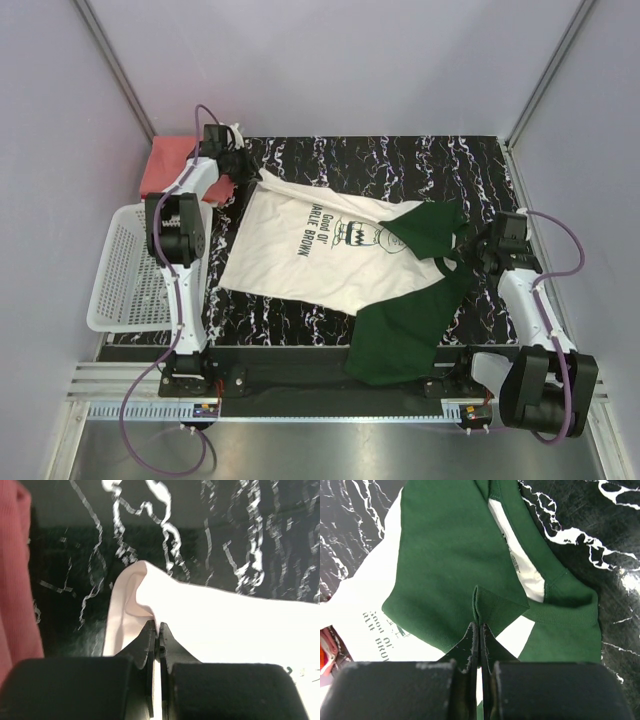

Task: Fold and stack the t-shirts
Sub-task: Fold the tshirt

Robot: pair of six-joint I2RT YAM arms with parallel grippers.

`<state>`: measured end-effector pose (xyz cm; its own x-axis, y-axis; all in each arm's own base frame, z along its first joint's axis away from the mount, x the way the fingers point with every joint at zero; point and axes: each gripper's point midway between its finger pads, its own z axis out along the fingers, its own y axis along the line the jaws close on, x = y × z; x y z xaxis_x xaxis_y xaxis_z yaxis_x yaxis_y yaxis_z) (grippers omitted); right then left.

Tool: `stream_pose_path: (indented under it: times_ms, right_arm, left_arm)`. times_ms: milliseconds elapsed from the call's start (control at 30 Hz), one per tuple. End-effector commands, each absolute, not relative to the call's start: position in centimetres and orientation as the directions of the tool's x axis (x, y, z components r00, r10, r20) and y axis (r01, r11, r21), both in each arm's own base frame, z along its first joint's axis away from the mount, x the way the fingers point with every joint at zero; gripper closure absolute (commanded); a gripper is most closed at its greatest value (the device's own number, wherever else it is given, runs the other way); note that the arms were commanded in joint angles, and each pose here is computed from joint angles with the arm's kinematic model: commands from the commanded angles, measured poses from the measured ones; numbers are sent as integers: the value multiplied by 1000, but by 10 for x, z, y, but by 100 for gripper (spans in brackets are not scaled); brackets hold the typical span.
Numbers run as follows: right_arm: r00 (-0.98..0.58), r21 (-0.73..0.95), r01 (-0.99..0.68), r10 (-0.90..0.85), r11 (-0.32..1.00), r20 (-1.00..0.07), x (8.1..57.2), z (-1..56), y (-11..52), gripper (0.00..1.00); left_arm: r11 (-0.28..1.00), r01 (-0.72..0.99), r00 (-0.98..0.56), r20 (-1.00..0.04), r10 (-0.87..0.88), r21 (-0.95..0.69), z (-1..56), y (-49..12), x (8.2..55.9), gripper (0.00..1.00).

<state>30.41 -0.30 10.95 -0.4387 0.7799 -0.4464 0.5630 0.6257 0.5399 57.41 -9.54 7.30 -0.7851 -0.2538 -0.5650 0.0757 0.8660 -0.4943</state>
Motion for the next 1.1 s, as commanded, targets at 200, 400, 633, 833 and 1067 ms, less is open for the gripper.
stream_pose_path:
  times_ms: [200,400,633,833,1067]
  right_arm:
    - [-446,628,512,806,587,-389,293,106,19,100]
    - [-422,609,545,817,575,-393,278,97,19,100]
    - [-431,613,564,831,553,-353,269,85,25,100]
    - [-420,633,560,842,534,-338,264,85,28,100]
    - [-392,647,585,869,489,-303,254,77,31,100]
  left_arm:
    - [910,100,-743,-639,-200,-402,102,-78,564,100]
    - [915,94,-752,-631,-193,-393,95,-76,560,100]
    - [924,64,-765,-612,-197,-377,85,-73,553,100]
    - [937,64,-769,-616,-173,-343,80,-73,549,100]
    - [940,54,-775,-608,-174,-338,74,-74,548,100]
